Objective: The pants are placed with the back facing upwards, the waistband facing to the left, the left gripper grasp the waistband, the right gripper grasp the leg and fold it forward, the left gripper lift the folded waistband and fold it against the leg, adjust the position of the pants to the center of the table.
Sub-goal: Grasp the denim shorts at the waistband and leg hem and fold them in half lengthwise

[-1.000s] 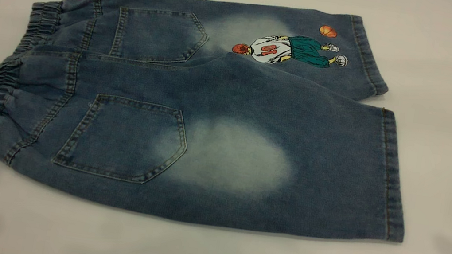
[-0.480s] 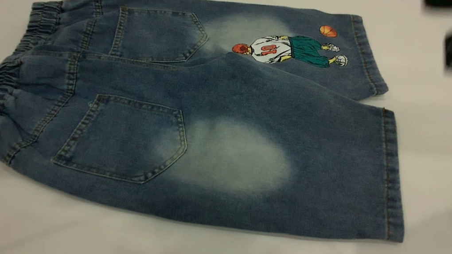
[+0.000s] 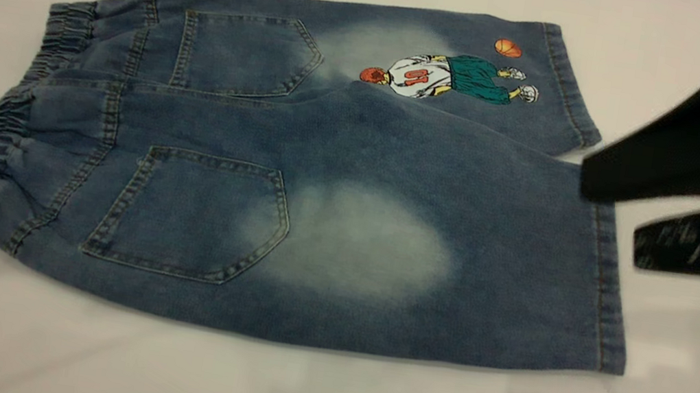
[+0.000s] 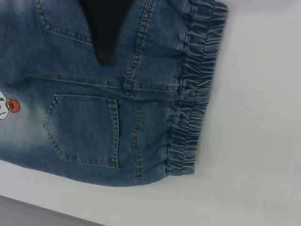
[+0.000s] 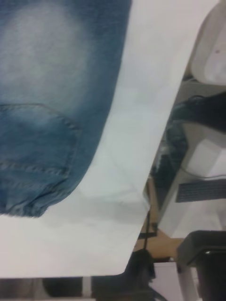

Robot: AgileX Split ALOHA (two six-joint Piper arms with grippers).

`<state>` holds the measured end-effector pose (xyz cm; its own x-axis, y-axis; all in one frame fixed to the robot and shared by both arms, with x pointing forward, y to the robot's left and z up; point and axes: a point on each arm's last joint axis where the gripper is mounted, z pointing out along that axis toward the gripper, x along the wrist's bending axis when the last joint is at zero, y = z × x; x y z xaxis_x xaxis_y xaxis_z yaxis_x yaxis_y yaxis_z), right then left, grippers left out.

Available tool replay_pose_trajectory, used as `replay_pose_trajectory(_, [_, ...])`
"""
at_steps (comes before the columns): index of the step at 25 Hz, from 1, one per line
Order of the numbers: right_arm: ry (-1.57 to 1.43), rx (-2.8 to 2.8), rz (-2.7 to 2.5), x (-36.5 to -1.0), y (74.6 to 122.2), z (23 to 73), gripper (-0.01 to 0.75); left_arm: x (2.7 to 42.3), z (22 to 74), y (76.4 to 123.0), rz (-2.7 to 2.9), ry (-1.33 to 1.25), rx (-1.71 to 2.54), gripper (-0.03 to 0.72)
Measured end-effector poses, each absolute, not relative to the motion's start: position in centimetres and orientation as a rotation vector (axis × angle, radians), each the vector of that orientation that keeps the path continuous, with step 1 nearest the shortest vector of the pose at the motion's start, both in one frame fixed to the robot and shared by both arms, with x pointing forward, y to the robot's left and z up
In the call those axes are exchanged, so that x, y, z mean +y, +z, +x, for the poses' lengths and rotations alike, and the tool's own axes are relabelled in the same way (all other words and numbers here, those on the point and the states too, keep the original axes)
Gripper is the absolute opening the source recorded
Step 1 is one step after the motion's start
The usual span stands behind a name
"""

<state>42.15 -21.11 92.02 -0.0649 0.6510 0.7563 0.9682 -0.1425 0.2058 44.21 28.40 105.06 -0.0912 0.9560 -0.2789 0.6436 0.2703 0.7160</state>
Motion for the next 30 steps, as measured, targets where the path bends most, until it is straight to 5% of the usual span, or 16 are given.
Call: replay_pose_trajectory(30, [-0.805,-1.456,-1.896,-23.4,81.2,42.6,0.465,28.4,44.2,105.0,1.465,0.545,1.818,0.486])
